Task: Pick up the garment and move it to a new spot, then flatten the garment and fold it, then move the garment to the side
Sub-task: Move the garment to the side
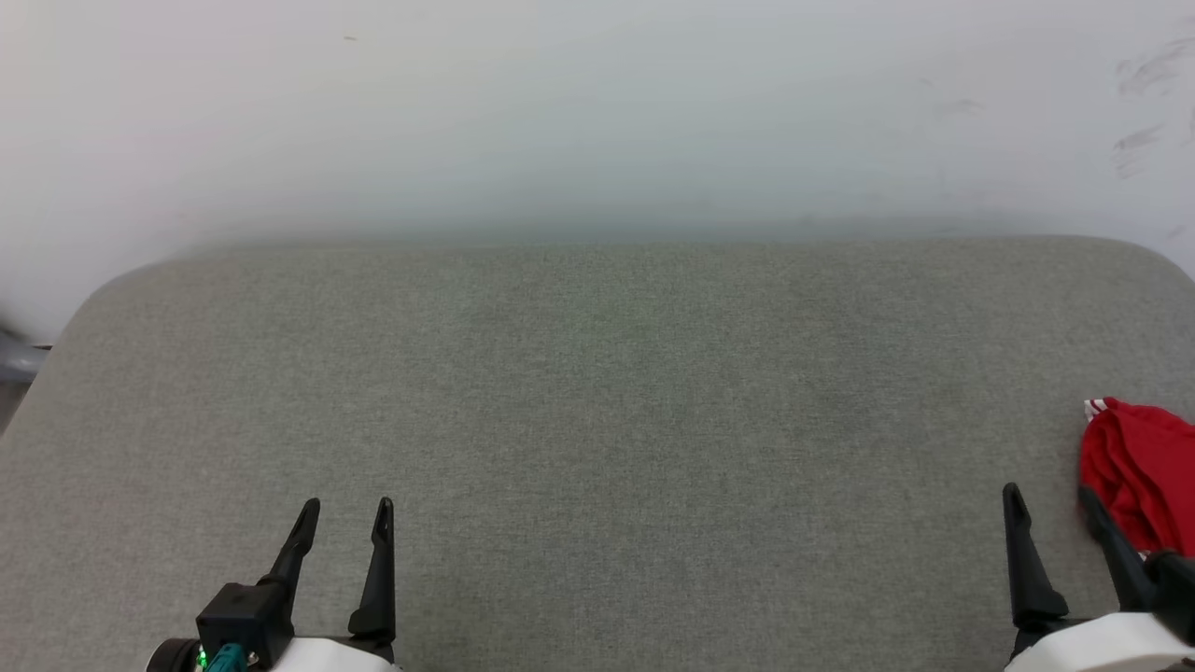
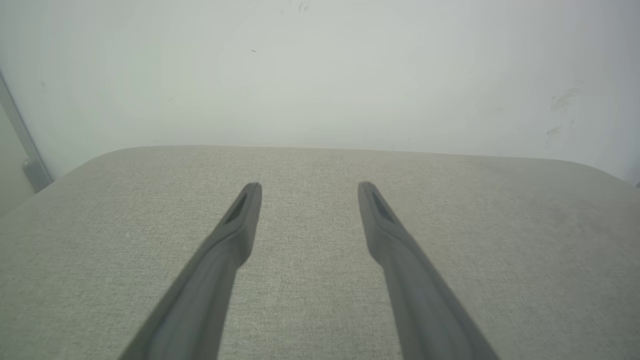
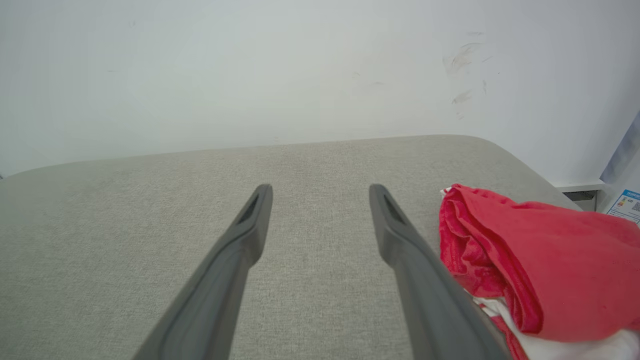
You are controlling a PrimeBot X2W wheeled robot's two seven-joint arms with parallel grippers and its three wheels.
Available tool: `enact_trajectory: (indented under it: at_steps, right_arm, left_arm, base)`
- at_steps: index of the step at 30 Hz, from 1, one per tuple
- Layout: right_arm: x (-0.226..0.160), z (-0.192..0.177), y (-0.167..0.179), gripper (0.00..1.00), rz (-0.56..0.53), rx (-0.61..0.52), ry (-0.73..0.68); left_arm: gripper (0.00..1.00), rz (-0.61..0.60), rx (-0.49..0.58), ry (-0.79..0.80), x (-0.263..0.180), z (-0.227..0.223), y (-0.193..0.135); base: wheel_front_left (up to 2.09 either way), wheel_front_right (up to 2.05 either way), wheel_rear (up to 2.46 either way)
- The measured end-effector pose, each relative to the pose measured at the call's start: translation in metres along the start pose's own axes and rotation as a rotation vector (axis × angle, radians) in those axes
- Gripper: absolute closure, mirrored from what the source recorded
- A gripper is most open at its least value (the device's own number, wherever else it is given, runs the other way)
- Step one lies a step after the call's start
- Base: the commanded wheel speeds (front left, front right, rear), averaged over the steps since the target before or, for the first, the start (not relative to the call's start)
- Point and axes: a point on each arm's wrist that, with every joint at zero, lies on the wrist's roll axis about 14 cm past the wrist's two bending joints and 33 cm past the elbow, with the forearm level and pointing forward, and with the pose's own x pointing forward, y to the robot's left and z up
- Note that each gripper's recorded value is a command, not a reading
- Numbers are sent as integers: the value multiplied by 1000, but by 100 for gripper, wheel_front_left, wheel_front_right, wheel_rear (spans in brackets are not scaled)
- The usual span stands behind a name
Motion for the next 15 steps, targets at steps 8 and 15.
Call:
enact_trajectory:
  at_steps: [8, 15]
  right_arm:
    - [-22, 17, 15, 0, 38, -12, -29]
    - [-27, 26, 23, 0, 60, -17, -42]
  left_arm:
    - [0, -3, 11, 14, -4, -4, 0]
    - [0, 1, 21, 24, -5, -7, 2]
  base:
    - [0, 0, 0]
    - [0, 0, 0]
